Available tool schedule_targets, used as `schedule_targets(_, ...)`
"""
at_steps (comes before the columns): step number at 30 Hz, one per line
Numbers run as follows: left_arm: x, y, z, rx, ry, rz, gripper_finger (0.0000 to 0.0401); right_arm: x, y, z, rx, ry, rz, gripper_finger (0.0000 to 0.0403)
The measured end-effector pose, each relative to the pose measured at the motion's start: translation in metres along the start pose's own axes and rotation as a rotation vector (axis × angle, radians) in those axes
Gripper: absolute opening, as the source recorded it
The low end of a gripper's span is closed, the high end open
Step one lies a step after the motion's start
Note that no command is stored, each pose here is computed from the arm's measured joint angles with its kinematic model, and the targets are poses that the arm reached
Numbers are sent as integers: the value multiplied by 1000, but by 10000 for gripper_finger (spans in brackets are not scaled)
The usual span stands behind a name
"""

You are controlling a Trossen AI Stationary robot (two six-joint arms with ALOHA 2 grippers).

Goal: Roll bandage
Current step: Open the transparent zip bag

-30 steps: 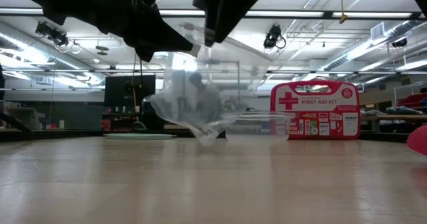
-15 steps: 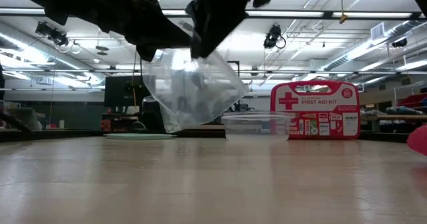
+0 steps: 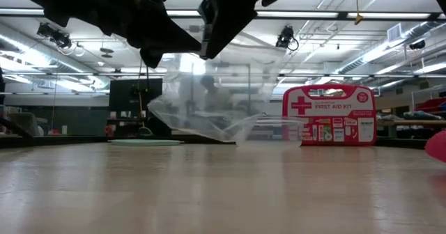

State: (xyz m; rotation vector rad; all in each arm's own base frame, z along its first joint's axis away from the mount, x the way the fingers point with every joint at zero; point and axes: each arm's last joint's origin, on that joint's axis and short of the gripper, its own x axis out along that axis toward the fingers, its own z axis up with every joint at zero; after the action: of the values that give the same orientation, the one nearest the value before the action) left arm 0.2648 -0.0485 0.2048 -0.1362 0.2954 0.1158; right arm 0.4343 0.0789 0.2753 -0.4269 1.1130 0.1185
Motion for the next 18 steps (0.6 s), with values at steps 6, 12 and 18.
schedule_targets(6,5,-2,-4,-3,5,-16,0,1,2,0,24,1,19,177)
schedule_targets(12,5,-5,-1,-3,-29,-29,0,21,3,-17,105,93,46,176)
schedule_targets(18,4,-6,-3,-2,-2,-70,0,30,12,-29,149,167,70,173)
